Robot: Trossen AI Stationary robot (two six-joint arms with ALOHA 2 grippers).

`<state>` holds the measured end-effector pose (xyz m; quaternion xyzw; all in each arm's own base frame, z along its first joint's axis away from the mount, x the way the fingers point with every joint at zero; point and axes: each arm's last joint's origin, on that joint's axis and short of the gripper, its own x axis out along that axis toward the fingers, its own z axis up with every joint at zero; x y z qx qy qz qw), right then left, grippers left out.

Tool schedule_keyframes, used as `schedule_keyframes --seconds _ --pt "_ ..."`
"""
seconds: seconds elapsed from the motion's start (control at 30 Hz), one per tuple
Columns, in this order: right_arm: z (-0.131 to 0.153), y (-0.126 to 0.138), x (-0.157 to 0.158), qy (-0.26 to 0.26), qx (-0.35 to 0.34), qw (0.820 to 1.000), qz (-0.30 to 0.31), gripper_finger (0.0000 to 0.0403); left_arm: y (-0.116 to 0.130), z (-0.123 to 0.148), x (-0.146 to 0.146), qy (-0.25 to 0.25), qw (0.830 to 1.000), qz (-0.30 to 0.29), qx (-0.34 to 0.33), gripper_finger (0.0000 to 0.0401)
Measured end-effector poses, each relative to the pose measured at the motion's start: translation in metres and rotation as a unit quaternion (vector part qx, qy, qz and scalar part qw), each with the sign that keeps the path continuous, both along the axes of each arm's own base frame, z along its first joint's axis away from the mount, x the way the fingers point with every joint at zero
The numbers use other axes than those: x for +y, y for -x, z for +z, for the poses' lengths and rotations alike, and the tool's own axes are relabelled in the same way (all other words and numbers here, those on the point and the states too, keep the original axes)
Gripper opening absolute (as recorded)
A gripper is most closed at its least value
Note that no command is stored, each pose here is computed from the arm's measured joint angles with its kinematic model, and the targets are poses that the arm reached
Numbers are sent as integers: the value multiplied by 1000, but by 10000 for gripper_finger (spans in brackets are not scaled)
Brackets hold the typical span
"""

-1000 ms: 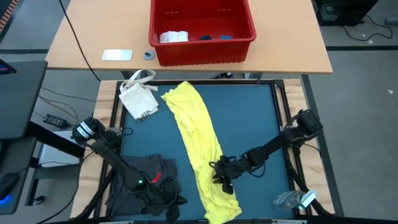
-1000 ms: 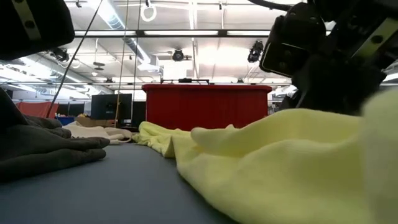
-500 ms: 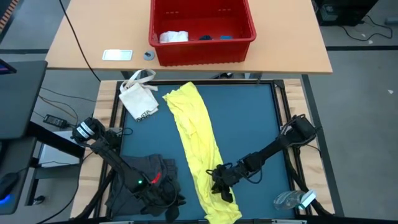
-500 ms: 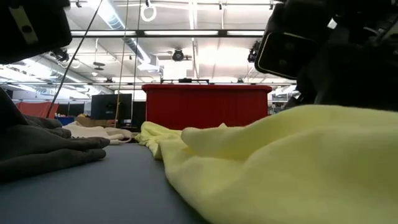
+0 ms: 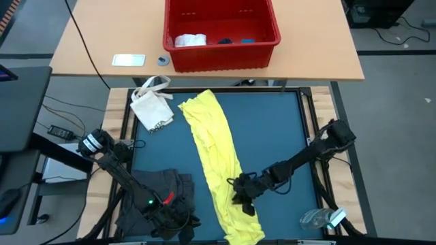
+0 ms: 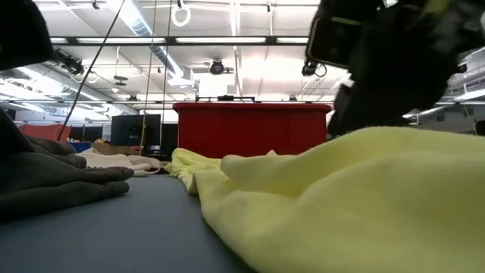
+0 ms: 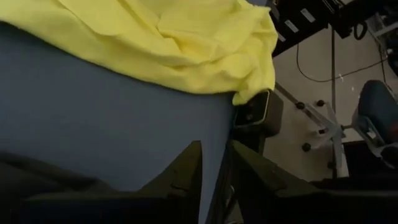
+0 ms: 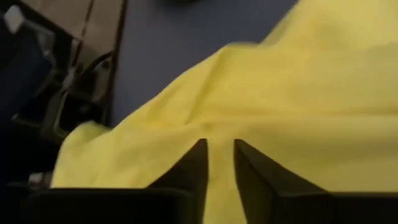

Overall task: Fold laundry
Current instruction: Fold the yellow shirt

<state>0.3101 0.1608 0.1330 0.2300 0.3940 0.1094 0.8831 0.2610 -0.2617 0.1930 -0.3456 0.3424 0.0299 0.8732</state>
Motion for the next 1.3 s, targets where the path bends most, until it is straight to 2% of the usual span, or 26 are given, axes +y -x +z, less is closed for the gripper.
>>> schedule_keyframes --seconds 0.17,0.3,0.43,0.5,0.6,0.67,0.77,0.93,1.13,1.3 --pt "-11 5 16 0 -1 1000 18 157 2 0 -3 -2 1000 -7 -1 85" --pt "-21 5 20 6 6 1000 12 172 2 0 -2 -9 1000 -11 -3 85" --pt "-29 1 20 -3 0 1000 8 141 0 -1 1 -36 999 -25 -5 85" --pt "-31 -2 20 -18 -7 1000 13 106 -2 -1 4 -44 999 -26 -4 85" --pt "-25 -5 21 -43 -22 999 22 32 -5 -1 7 -43 999 -19 -4 85" --pt "-13 -7 24 -60 -35 997 39 13 -7 -1 8 -31 1000 -7 -1 85" --pt "11 -6 30 -101 -51 992 59 13 -8 -1 9 -22 1000 0 -1 84" --pt "36 -2 53 -156 -56 976 145 6 -8 1 7 -13 1000 -21 -4 84" --pt "10 -4 79 -174 7 965 194 7 -9 2 6 -13 1000 -23 -8 84" --pt "3 -5 88 -240 73 936 248 44 -9 2 6 -7 999 -32 -5 84"
